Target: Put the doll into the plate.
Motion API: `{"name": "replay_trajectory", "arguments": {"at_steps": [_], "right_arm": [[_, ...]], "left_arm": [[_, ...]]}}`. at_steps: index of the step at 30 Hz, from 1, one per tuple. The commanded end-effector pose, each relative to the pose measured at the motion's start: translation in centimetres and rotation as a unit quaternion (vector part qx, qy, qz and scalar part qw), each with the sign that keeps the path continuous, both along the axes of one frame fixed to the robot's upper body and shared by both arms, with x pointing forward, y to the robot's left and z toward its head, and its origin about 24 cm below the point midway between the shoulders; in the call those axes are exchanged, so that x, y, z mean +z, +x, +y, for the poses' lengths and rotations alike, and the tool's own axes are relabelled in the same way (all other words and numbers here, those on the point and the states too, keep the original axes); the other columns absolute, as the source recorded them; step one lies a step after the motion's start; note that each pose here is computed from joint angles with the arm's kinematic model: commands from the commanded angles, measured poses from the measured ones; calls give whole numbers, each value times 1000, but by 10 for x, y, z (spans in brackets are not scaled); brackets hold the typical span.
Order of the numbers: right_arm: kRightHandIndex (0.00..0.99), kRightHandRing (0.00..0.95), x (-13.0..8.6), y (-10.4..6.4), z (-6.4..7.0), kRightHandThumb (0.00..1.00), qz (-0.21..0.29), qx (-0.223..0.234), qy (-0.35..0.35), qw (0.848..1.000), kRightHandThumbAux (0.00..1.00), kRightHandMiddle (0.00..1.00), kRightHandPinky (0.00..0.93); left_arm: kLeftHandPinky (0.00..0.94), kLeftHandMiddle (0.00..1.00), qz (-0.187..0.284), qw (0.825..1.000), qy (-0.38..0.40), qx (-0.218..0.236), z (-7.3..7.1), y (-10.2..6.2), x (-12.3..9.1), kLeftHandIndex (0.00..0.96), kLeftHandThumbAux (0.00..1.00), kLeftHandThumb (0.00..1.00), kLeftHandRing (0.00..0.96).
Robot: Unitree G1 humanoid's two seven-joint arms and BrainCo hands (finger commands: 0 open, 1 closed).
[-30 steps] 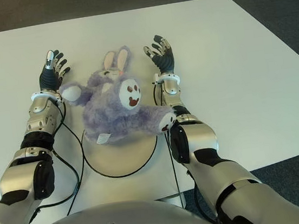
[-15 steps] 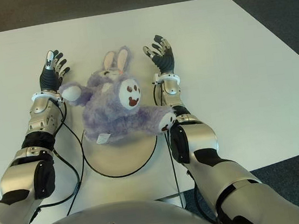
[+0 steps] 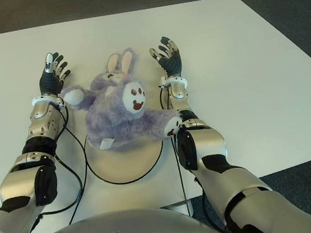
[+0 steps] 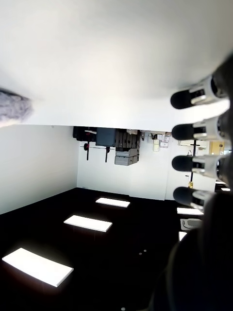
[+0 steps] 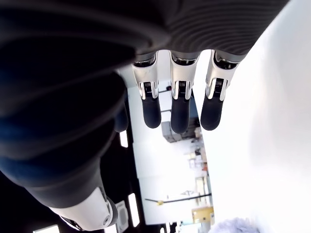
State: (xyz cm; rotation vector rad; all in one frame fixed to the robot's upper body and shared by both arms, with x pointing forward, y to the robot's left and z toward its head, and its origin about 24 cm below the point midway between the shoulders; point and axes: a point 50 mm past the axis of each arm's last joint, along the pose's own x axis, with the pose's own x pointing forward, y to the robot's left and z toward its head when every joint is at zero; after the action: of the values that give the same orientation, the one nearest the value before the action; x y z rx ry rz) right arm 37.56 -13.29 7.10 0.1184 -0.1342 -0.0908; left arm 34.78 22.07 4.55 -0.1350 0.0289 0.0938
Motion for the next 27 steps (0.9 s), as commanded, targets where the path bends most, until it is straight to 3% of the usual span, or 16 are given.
{"name": "replay_trajectory", "arguments": {"at_steps": [1,27], "right_arm": [[170,160,-16,-7,-4,325,27,-4,0,1000,813,155,206],[179,158,-17,-8,-4,347,26,0,7,1000,822,157,200]], "left_arm": [[0,2,57,998,-15,2,3,-12,-26,0,293,0,0],[0,14,56,998,-7,10,4,-12,-26,0,304,0,0]]}}
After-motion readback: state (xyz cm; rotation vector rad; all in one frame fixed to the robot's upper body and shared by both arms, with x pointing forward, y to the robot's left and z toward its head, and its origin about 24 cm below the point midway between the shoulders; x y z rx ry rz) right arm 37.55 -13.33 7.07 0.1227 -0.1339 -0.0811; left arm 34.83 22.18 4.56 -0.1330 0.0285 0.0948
